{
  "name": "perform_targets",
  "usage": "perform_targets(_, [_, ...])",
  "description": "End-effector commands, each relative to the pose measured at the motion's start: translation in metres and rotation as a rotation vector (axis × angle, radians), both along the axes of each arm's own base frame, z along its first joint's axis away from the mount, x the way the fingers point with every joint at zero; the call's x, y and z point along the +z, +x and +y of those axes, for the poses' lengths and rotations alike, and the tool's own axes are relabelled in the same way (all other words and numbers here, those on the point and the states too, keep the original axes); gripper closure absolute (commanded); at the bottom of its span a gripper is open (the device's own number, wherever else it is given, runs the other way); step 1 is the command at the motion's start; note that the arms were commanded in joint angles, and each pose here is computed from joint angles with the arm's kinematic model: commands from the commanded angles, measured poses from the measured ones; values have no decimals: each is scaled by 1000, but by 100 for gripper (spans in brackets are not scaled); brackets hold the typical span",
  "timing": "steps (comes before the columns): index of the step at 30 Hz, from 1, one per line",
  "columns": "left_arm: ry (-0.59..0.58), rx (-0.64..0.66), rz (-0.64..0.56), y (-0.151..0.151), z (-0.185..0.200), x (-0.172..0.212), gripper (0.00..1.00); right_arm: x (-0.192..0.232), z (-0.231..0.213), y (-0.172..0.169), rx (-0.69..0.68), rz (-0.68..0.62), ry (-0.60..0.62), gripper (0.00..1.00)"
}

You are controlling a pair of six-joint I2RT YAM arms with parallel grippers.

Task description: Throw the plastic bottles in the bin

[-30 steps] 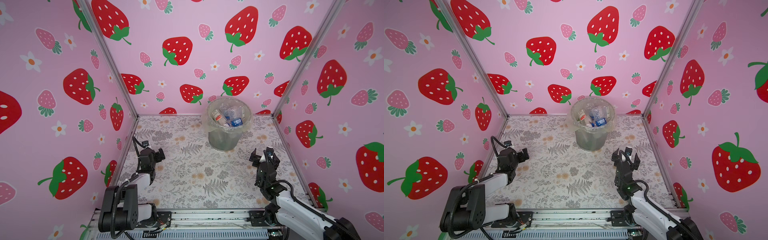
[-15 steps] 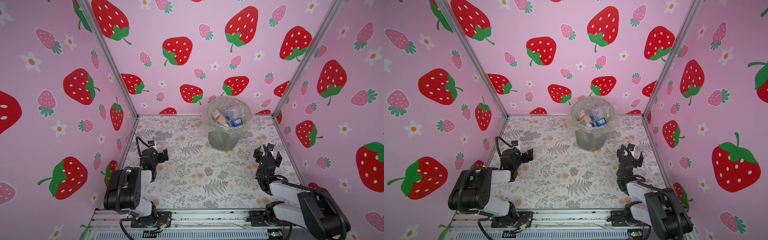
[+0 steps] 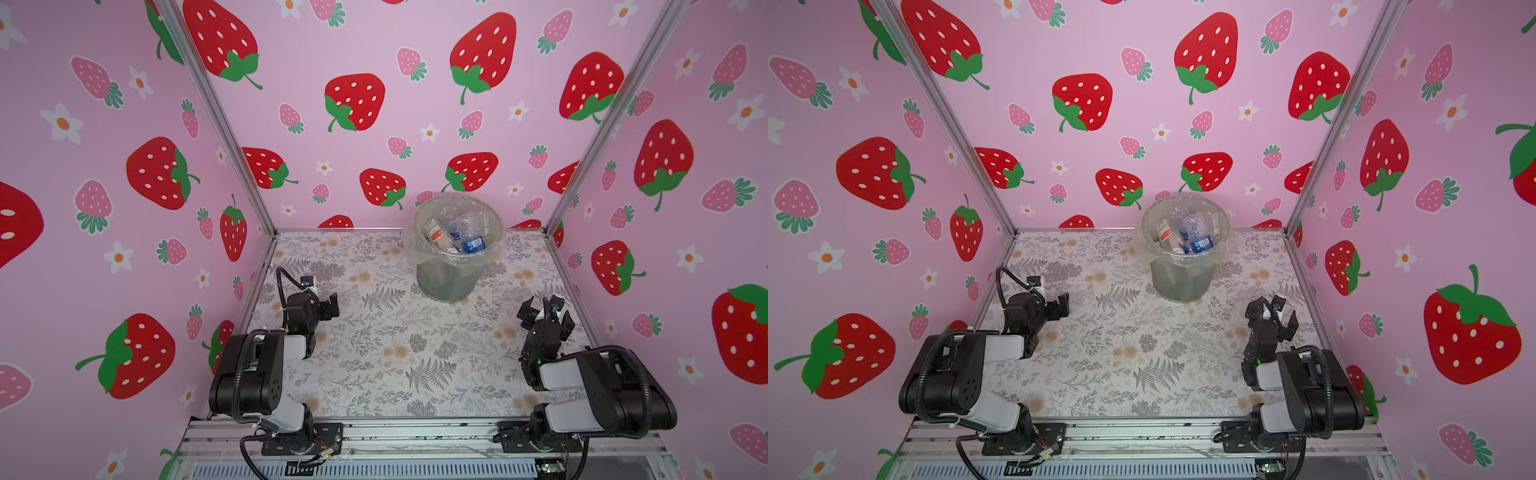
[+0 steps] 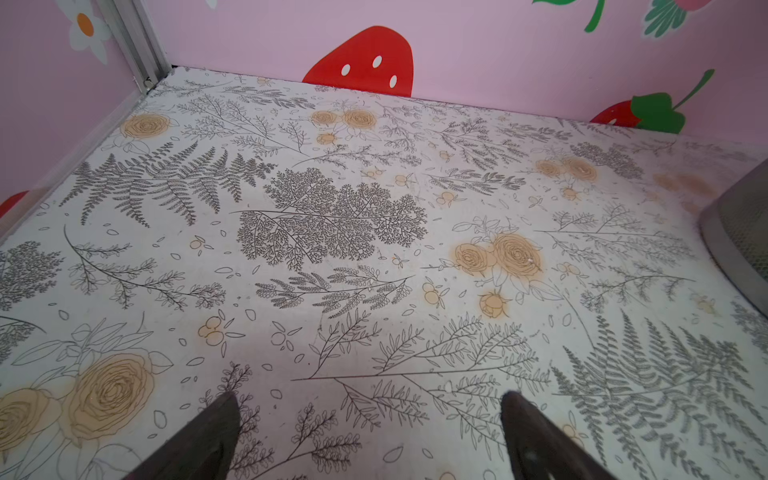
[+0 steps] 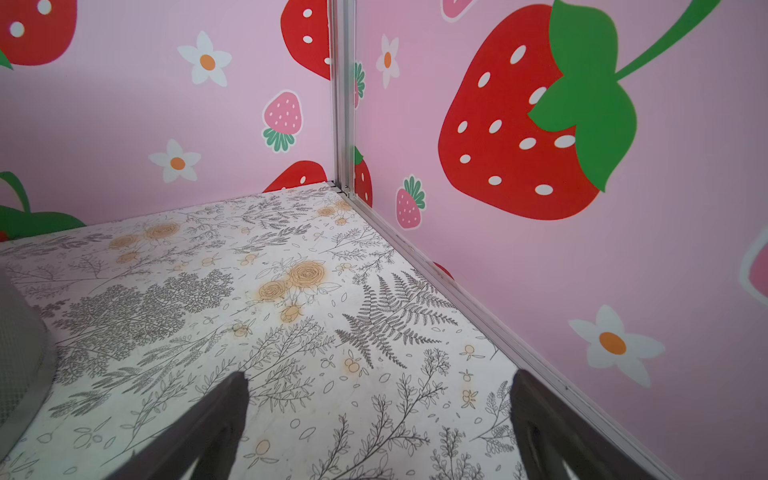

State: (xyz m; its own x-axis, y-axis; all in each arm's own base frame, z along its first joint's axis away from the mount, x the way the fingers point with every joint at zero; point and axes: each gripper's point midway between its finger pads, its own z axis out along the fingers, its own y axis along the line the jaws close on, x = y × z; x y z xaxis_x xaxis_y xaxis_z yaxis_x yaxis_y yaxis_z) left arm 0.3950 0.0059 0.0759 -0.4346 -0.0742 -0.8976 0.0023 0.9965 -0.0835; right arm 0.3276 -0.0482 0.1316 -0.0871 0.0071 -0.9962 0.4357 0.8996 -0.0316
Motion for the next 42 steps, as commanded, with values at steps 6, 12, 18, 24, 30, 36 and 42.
perform_targets(6, [51, 5, -59, 3, -3, 12, 1, 15, 8, 7, 71, -75, 24, 1])
perform_targets(12, [26, 20, -16, 9, 4, 8, 1, 7, 34, 28, 233, -14, -27, 1])
perform_targets(18, [28, 21, -21, 8, 4, 9, 1, -5, 50, 44, 321, 24, -57, 1])
perform_targets(24, [28, 20, -22, 8, 3, 9, 1, -13, 58, 55, 364, 93, -65, 1])
perform_targets(30, [28, 21, -22, 8, 3, 9, 1, -9, 57, 54, 360, 77, -70, 1])
perform_targets(36, [31, 20, -20, 8, 3, 9, 1, -10, 59, 54, 359, 81, -81, 1])
perform_targets(42, [34, 22, -19, 8, 3, 9, 1, -9, 59, 54, 359, 80, -81, 1])
